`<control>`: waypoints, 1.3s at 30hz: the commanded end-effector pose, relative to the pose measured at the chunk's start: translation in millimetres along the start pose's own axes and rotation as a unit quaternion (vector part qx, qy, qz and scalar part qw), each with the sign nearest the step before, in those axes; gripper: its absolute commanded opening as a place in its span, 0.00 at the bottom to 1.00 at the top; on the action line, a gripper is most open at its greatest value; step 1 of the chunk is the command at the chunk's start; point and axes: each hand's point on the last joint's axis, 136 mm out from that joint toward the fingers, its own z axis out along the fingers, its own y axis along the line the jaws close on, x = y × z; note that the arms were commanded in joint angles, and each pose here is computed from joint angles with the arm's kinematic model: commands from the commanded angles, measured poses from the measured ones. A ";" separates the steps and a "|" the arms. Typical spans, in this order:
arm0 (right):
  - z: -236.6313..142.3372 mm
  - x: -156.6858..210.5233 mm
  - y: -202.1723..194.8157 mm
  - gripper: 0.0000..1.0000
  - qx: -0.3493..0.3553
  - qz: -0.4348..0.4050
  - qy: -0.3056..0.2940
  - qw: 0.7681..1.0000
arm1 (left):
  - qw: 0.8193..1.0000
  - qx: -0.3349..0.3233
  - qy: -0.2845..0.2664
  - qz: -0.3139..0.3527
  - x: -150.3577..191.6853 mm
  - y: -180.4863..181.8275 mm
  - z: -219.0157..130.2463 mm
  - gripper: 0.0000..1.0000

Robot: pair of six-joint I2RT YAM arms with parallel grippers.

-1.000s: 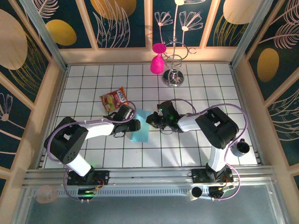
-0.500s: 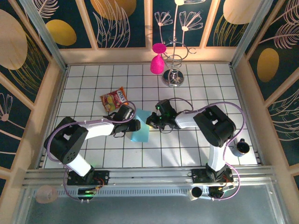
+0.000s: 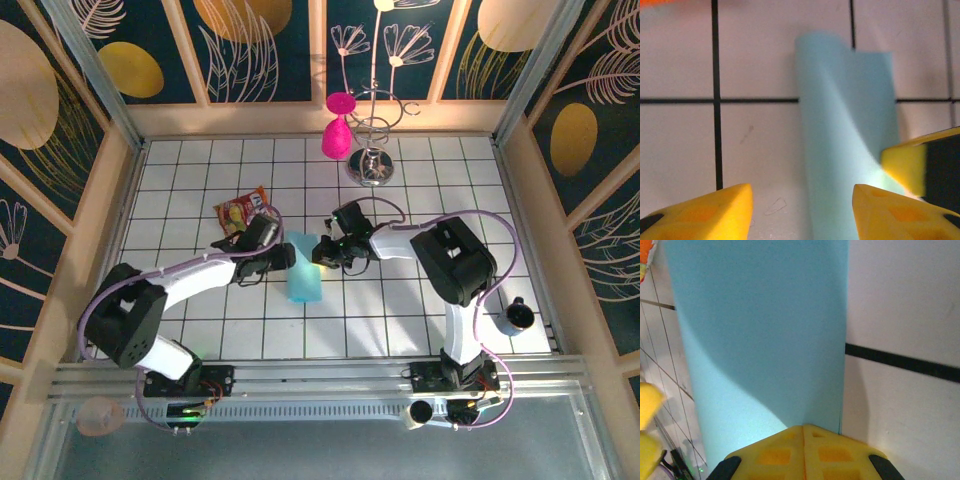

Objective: Fold a paper plane with a square sheet of paper (pick it up from the middle)
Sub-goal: Hold the square sheet of paper at the center of the table, then first fold the square sheet of paper in half at the center of the table.

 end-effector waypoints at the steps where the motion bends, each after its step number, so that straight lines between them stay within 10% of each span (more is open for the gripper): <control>1: 8.8 29.2 -88.3 0.08 0.141 0.014 0.053 0.989 | 0.998 0.060 0.002 -0.002 -11.1 -28.4 -14.8 0.52; 15: 13.5 32.4 -94.2 0.06 0.150 0.009 0.071 0.986 | 0.977 0.175 0.114 -0.050 23.3 -69.5 15.0 0.13; 39: 12.7 40.0 -110.5 0.04 0.185 0.009 0.083 0.979 | 0.984 0.078 0.155 -0.029 47.5 -31.0 51.7 0.01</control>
